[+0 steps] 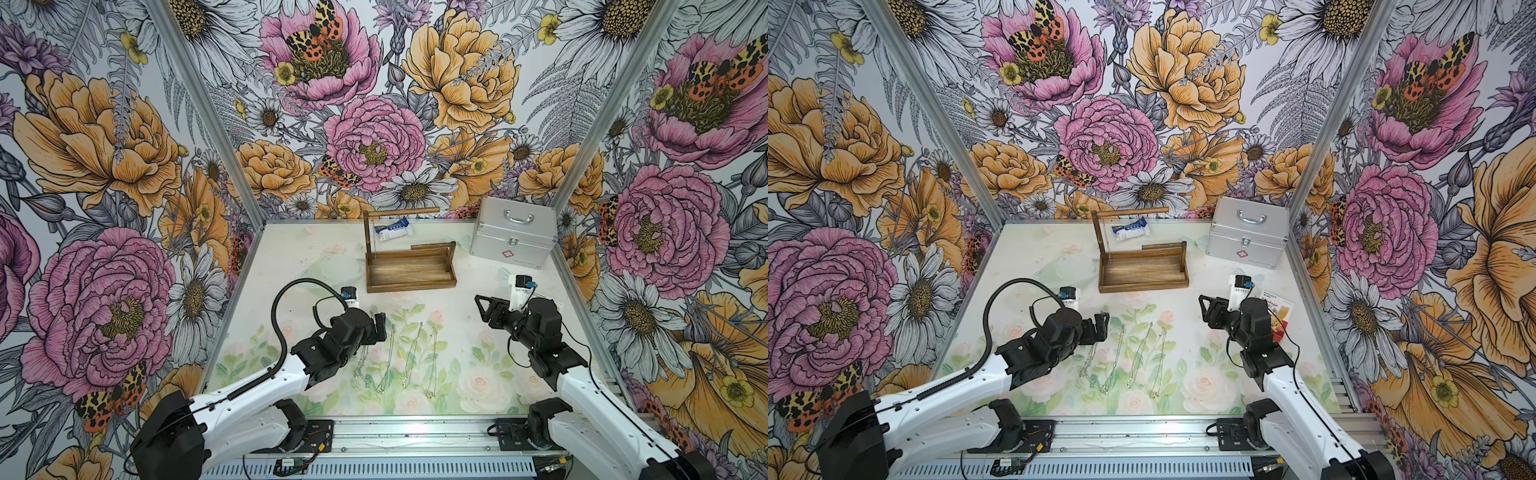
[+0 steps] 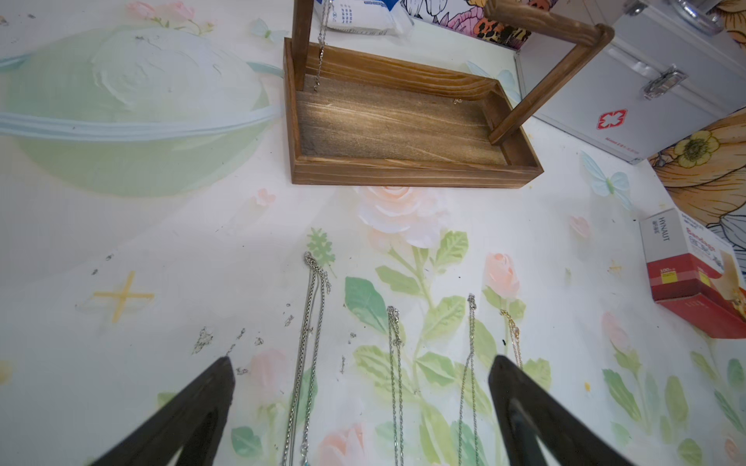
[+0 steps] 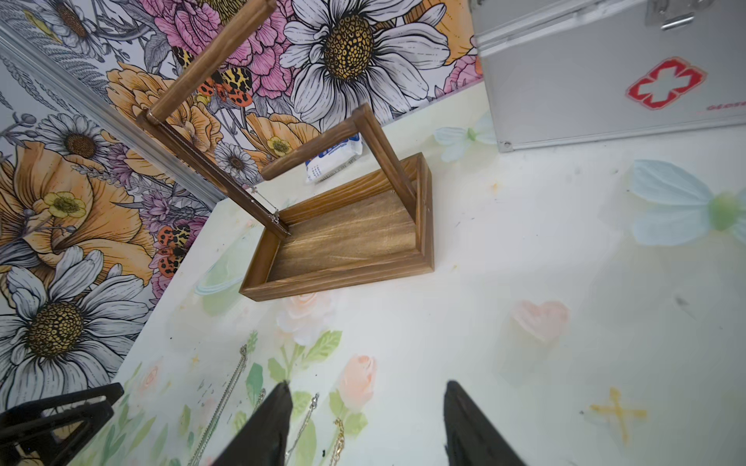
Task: Take the necklace off the jewelry display stand
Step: Take off the necklace from the stand.
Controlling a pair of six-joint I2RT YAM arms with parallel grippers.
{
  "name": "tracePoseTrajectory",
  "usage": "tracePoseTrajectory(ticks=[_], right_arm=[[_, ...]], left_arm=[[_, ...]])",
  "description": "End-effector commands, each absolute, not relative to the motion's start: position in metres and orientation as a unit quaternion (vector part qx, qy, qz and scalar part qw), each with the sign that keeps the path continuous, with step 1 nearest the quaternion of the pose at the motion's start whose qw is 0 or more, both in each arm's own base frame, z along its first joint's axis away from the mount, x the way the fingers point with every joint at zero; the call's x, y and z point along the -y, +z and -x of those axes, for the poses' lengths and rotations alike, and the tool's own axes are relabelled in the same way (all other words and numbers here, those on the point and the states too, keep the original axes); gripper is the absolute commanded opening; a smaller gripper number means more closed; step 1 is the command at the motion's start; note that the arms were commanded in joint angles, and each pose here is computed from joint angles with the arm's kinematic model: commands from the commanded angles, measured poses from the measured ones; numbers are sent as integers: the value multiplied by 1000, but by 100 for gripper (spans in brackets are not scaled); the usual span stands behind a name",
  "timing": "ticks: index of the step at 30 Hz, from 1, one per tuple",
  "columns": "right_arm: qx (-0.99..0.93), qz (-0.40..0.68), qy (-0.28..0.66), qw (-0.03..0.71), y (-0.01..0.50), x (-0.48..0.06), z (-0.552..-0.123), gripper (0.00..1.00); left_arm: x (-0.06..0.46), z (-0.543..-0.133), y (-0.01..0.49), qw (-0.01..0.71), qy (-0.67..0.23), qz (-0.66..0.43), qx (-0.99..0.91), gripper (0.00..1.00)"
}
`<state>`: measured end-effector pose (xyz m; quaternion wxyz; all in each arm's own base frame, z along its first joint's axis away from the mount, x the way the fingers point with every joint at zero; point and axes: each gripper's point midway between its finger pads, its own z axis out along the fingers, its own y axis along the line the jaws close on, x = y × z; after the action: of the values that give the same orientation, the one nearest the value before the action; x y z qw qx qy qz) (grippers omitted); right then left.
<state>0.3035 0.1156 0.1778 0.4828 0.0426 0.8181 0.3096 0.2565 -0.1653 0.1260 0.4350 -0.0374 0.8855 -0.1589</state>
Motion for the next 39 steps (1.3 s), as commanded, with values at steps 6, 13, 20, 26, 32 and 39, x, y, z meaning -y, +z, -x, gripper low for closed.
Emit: tracePoseTrajectory(ticks=[6, 13, 20, 26, 32, 39], right_arm=[[-774, 5, 380, 507, 266, -164, -342, 60], [-804, 39, 366, 468, 283, -238, -384, 53], [-808, 61, 380, 446, 282, -313, -435, 44], [-807, 69, 378, 449, 270, -356, -474, 34], [-807, 70, 374, 452, 256, -379, -499, 29], [-803, 78, 366, 463, 252, -390, -516, 31]], left_arm=[[140, -269, 136, 470, -254, 129, -835, 99], [129, -272, 126, 456, -254, 158, -838, 99], [123, -274, 121, 451, -248, 172, -840, 99], [126, -274, 118, 439, -258, 172, -844, 99], [127, -275, 115, 433, -257, 172, -846, 99], [127, -275, 114, 434, -259, 174, -845, 99]])
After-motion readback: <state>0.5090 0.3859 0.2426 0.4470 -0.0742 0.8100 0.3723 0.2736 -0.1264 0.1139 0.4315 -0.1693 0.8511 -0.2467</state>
